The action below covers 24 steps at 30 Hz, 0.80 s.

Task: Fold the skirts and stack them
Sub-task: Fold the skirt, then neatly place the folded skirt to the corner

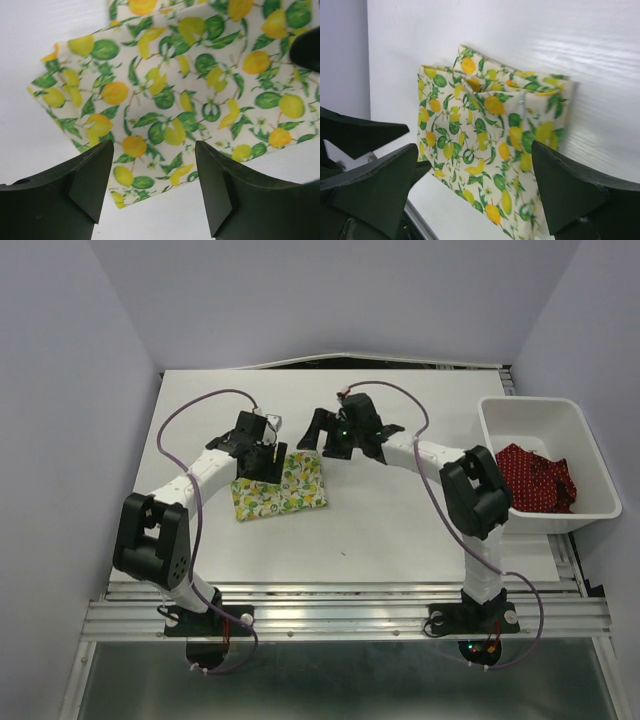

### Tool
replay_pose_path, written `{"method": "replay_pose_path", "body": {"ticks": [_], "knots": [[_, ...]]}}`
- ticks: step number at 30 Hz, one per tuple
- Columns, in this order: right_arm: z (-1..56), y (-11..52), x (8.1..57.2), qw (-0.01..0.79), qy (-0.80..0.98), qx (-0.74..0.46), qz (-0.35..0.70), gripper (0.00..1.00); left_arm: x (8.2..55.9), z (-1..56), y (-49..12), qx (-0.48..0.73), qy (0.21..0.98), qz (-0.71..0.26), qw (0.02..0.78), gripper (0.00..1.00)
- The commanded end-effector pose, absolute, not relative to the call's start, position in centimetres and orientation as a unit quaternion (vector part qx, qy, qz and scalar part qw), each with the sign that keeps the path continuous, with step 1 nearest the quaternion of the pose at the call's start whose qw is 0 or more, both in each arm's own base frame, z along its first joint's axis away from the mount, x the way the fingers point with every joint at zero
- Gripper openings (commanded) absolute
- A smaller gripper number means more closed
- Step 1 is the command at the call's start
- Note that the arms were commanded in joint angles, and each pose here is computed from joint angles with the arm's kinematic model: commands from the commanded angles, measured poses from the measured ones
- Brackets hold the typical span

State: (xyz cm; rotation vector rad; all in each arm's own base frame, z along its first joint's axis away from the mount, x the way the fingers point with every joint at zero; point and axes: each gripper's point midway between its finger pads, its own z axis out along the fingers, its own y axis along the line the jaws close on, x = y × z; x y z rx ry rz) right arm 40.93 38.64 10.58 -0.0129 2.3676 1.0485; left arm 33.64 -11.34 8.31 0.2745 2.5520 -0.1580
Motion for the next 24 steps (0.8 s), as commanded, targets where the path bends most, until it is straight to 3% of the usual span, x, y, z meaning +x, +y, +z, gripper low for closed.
{"method": "replay_pose_path", "body": {"ticks": [1,13,24], "knots": [[15.5,34.6,42.2,0.296,0.862,0.017,0.411,1.0,34.0,9.6,-14.9,0.115,0.953,-0.087,0.268,0.75],[15.4,26.3,44.7,0.322,0.867,0.073,0.373,1.0,32.1,3.1,-16.8,0.099,0.977,-0.082,0.172,0.67],[14.7,24.7,45.2,0.315,0.871,0.079,0.369,1.0,35.3,-0.7,-8.1,0.155,0.985,0.027,0.069,0.66]]}}
